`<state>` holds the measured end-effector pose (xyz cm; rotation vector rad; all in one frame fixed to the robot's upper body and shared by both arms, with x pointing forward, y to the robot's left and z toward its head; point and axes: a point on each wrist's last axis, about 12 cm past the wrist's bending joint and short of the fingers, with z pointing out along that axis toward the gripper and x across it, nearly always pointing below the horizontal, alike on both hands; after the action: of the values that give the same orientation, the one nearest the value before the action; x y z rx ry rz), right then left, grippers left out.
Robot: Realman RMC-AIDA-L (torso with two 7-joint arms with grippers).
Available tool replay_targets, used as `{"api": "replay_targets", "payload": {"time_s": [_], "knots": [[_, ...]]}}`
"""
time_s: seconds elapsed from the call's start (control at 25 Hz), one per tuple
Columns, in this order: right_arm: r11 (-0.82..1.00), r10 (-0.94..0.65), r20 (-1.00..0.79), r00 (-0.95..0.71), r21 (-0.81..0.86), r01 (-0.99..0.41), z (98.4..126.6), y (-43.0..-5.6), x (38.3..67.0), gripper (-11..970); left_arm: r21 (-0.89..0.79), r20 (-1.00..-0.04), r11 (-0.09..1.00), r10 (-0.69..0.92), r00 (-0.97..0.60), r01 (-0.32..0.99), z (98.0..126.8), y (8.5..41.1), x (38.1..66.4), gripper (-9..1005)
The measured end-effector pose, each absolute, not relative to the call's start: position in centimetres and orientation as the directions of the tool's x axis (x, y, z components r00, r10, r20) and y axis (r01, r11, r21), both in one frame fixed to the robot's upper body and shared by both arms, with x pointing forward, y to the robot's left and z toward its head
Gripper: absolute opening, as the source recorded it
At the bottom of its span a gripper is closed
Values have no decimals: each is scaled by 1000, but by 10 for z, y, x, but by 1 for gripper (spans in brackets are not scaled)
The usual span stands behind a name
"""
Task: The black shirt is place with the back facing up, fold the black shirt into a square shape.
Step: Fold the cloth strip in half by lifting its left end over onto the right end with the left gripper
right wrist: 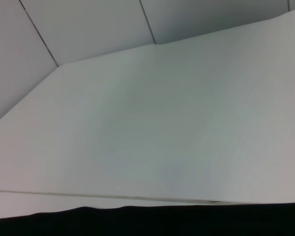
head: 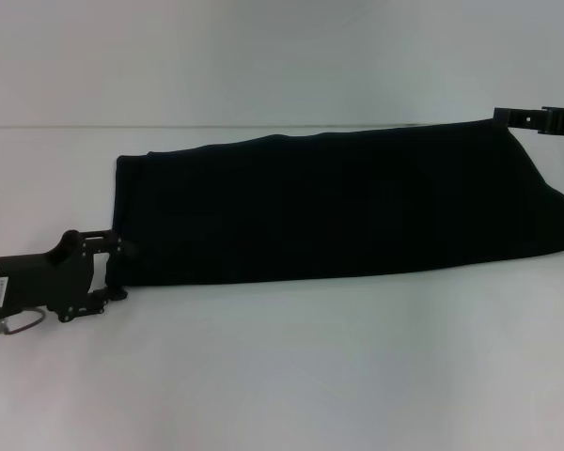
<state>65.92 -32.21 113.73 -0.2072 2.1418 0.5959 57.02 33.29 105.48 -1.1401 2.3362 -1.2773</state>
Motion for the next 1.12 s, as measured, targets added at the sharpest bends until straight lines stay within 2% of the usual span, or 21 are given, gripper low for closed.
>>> {"api": "replay_targets", "payload": {"time_s": [1.12], "knots": [[867,74,-803,-591,345,-360,1141,-319,662,760,-799,76,360,-735,-674,-482,1056,331,578,660]]}}
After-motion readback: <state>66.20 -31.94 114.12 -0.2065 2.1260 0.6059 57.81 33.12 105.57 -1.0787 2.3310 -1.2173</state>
